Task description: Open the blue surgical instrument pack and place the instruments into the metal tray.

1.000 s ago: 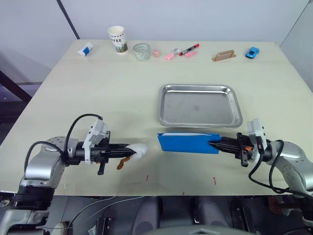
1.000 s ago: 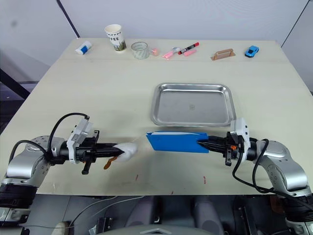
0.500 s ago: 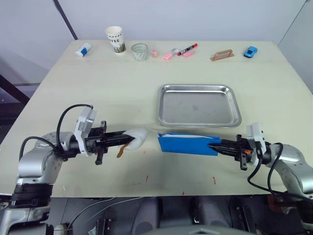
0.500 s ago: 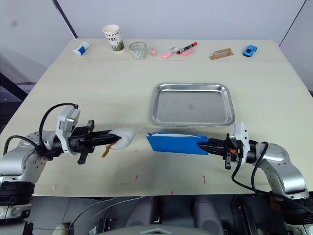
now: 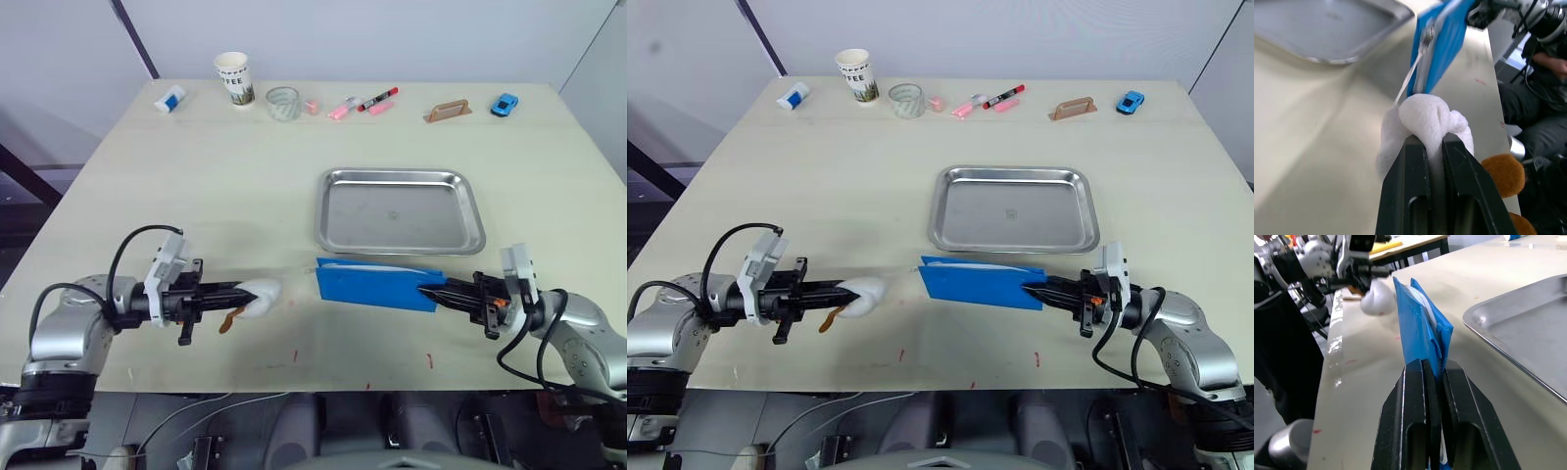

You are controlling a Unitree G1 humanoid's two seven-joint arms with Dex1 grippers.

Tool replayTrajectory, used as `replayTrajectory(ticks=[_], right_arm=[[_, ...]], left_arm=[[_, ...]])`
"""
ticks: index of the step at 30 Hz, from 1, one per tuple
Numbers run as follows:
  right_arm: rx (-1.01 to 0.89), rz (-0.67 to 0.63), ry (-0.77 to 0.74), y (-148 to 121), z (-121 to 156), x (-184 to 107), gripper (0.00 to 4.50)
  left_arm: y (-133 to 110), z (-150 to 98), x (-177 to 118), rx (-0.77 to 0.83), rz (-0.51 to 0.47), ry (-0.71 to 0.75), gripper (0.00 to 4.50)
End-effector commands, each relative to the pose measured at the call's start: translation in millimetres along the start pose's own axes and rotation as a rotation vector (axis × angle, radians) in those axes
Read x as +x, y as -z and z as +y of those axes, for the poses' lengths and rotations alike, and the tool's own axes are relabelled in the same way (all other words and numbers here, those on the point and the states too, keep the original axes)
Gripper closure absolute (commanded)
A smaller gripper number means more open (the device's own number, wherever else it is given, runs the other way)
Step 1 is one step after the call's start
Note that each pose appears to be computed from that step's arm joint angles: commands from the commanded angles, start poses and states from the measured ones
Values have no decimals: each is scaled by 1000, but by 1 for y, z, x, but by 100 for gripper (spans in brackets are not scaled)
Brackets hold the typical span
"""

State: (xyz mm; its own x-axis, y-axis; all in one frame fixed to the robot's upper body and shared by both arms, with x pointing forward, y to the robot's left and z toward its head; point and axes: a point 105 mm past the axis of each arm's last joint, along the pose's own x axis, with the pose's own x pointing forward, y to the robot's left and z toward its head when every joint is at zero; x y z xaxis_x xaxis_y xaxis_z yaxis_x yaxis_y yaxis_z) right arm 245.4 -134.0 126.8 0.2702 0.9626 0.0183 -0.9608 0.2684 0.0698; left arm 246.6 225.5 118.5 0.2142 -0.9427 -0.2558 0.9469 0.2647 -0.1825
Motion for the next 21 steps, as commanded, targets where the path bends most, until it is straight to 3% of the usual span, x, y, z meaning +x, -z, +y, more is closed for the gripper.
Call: replayTrajectory(ticks=[1,21], right_arm=[[-44,-75,-9,-23,3,2,450],[11,-250,-12,-63,7,17,450]], left_arm=[[3,-5,0,16,24,23,444],[28,-5,8,36,128,66,444]])
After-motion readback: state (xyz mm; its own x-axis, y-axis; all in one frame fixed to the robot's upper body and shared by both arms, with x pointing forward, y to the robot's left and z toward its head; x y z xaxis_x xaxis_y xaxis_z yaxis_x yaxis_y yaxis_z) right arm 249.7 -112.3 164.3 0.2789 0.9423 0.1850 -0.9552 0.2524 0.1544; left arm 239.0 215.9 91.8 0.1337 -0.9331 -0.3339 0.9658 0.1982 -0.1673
